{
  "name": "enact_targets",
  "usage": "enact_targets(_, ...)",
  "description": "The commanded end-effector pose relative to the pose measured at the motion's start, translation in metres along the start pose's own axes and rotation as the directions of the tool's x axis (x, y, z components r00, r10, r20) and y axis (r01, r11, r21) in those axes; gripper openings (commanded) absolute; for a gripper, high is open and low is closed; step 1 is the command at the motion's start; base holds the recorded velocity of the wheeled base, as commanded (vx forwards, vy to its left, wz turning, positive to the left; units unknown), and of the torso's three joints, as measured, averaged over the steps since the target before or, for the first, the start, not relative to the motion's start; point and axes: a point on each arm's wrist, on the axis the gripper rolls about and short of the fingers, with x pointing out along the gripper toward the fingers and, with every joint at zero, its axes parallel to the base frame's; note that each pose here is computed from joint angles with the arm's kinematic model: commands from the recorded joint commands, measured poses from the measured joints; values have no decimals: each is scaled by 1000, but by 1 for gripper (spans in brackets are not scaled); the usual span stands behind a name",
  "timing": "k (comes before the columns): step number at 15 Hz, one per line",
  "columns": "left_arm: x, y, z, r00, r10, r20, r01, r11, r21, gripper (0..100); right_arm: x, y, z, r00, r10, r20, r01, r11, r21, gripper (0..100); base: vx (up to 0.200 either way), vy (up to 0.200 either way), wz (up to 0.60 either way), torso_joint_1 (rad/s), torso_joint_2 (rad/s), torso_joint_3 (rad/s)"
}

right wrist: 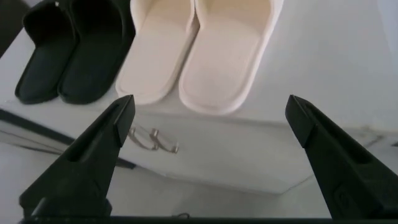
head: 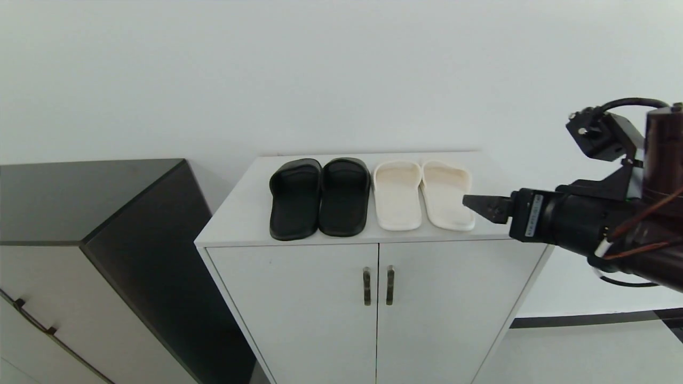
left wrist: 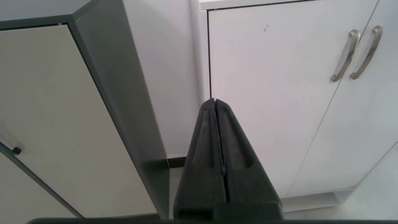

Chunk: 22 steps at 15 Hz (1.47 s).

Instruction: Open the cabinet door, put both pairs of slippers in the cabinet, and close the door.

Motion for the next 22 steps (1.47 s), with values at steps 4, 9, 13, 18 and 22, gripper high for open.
enact_targets(4,0,0,0,1000,0,0,0,1000,-1,0,74,49,4,989,-141,53,145,986,-87,100,0,0,0,0,0,0)
enact_targets(9,0,0,0,1000,0,0,0,1000,-7,0,125,70,4,975,-203,92,213,969,-124,100,0,0,0,0,0,0)
enact_targets(13,0,0,0,1000,2,0,-2,1000,-23,0,152,73,4,971,-225,85,235,964,-127,100,0,0,0,0,0,0)
enact_targets(18,0,0,0,1000,2,0,-2,999,-43,0,182,56,4,963,-259,77,267,956,-119,100,0,0,0,0,0,0)
enact_targets(22,0,0,0,1000,2,0,-2,999,-43,0,199,54,7,957,-273,96,284,951,-120,100,0,0,0,0,0,0)
